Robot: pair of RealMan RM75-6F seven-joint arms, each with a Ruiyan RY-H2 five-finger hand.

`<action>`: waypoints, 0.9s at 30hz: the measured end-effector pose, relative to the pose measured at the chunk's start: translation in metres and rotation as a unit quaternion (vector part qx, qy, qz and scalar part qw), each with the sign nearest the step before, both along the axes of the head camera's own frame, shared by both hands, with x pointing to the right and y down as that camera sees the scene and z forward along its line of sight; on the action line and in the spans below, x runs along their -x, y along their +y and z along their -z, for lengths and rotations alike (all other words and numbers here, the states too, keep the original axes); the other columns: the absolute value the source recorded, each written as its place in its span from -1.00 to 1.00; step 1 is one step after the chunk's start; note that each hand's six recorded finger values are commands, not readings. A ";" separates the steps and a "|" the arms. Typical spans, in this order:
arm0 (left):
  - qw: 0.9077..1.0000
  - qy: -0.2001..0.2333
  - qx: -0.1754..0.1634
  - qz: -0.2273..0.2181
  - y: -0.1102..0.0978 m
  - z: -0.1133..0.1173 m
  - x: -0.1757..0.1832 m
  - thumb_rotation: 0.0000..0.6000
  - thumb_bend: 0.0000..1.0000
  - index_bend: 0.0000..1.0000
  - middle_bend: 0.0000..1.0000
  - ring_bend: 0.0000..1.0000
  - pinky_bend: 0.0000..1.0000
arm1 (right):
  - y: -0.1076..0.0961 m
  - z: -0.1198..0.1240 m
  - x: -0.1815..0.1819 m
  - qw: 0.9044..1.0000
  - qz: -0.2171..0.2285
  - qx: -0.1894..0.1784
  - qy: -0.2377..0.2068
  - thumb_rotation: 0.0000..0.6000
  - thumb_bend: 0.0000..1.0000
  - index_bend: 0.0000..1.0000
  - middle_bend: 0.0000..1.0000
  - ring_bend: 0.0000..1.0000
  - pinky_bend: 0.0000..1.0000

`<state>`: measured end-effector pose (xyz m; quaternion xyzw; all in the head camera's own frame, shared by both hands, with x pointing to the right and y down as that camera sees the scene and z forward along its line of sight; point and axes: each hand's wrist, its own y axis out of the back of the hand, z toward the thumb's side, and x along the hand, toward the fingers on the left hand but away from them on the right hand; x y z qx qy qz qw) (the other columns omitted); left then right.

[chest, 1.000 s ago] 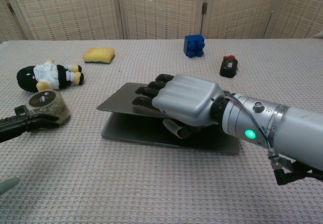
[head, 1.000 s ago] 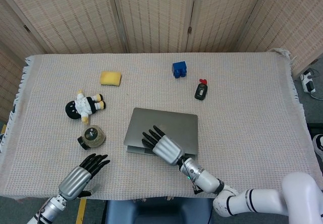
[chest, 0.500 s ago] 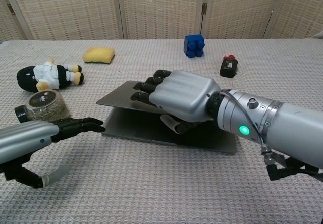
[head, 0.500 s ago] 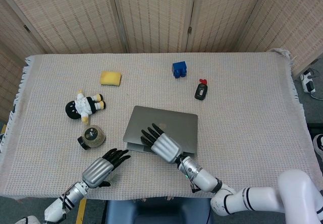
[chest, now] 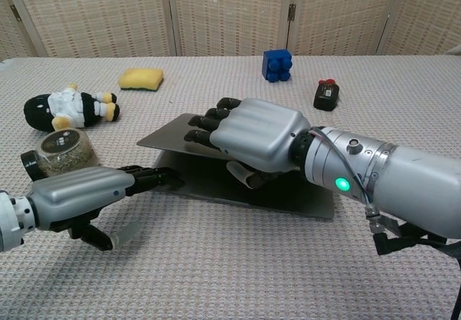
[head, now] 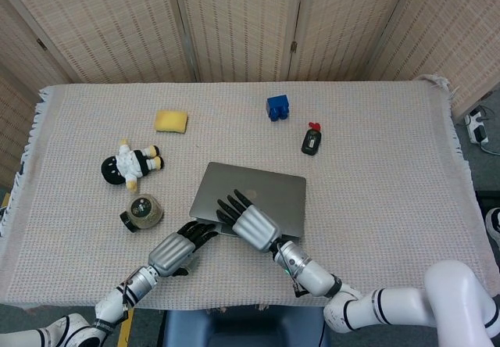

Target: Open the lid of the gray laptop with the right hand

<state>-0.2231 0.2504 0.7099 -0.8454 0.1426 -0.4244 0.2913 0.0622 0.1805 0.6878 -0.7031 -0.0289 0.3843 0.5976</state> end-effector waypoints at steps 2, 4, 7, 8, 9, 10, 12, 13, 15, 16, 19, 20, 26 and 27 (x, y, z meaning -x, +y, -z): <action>1.000 -0.004 -0.002 0.000 -0.003 -0.003 -0.003 1.00 0.32 -1.00 -1.00 -1.00 -1.00 | 0.000 0.000 0.000 1.000 0.000 0.001 0.000 0.76 0.42 -1.00 -1.00 -1.00 -1.00; 1.000 -0.005 -0.006 -0.002 -0.006 -0.004 -0.006 1.00 0.32 -1.00 -1.00 -1.00 -1.00 | -0.001 0.000 0.001 1.000 0.000 -0.001 0.000 0.76 0.43 -1.00 -1.00 -1.00 -1.00; 1.000 -0.012 -0.011 -0.006 -0.008 -0.007 -0.011 1.00 0.32 -1.00 -1.00 -1.00 -1.00 | -0.002 0.000 0.001 1.000 -0.004 -0.001 -0.002 0.76 0.42 -1.00 -1.00 -1.00 -1.00; 1.000 -0.015 -0.013 -0.008 -0.008 -0.008 -0.013 1.00 0.33 -1.00 -1.00 -1.00 -1.00 | -0.003 0.000 0.001 1.000 -0.005 -0.001 -0.002 0.75 0.42 -1.00 -1.00 -1.00 -1.00; 1.000 -0.017 -0.014 -0.009 -0.009 -0.009 -0.015 1.00 0.33 -1.00 -1.00 -1.00 -1.00 | -0.003 0.000 0.000 1.000 -0.005 -0.002 -0.002 0.76 0.42 -1.00 -1.00 -1.00 -1.00; 1.000 -0.019 -0.015 -0.010 -0.008 -0.010 -0.016 1.00 0.34 -1.00 -1.00 -1.00 -1.00 | -0.003 0.000 0.000 1.000 -0.005 -0.002 -0.001 0.76 0.42 -1.00 -1.00 -1.00 -1.00; 0.999 -0.024 -0.016 -0.013 -0.008 -0.013 -0.019 1.00 0.34 -1.00 -1.00 -1.00 -1.00 | -0.003 -0.001 -0.001 1.000 -0.005 -0.001 0.001 0.75 0.43 -1.00 -1.00 -1.00 -1.00; 0.999 -0.027 -0.016 -0.015 -0.007 -0.014 -0.020 1.00 0.34 -1.00 -1.00 -1.00 -1.00 | -0.003 -0.002 -0.001 1.000 -0.005 -0.001 0.001 0.76 0.43 -1.00 -1.00 -1.00 -1.00; 0.999 -0.032 -0.014 -0.018 -0.006 -0.017 -0.020 1.00 0.34 -1.00 -1.00 -1.00 -1.00 | -0.003 -0.003 -0.001 1.000 -0.005 0.000 0.002 0.76 0.43 -1.00 -1.00 -1.00 -1.00; 0.999 -0.034 -0.014 -0.019 -0.005 -0.017 -0.020 1.00 0.34 -1.00 -1.00 -1.00 -1.00 | -0.003 -0.004 -0.001 1.000 -0.005 0.001 0.003 0.75 0.43 -1.00 -1.00 -1.00 -1.00; 0.999 -0.039 -0.012 -0.020 -0.004 -0.020 -0.020 1.00 0.34 -1.00 -1.00 -1.00 -1.00 | -0.002 -0.005 -0.002 1.000 -0.006 0.002 0.004 0.76 0.42 -1.00 -1.00 -1.00 -1.00; 0.999 -0.041 -0.010 -0.020 -0.003 -0.021 -0.019 1.00 0.34 -1.00 -1.00 -1.00 -1.00 | -0.002 -0.005 -0.001 1.000 -0.007 0.002 0.004 0.76 0.42 -1.00 -1.00 -1.00 -1.00; 0.999 -0.050 -0.004 -0.022 0.001 -0.026 -0.019 1.00 0.34 -1.00 -1.00 -1.00 -1.00 | -0.002 -0.009 -0.003 1.000 -0.011 0.006 0.008 0.76 0.42 -1.00 -1.00 -1.00 -1.00; 0.998 -0.050 -0.004 -0.022 0.001 -0.026 -0.019 1.00 0.34 -1.00 -1.00 -1.00 -1.00 | -0.002 -0.010 -0.004 1.000 -0.012 0.005 0.009 0.76 0.42 -1.00 -1.00 -1.00 -1.00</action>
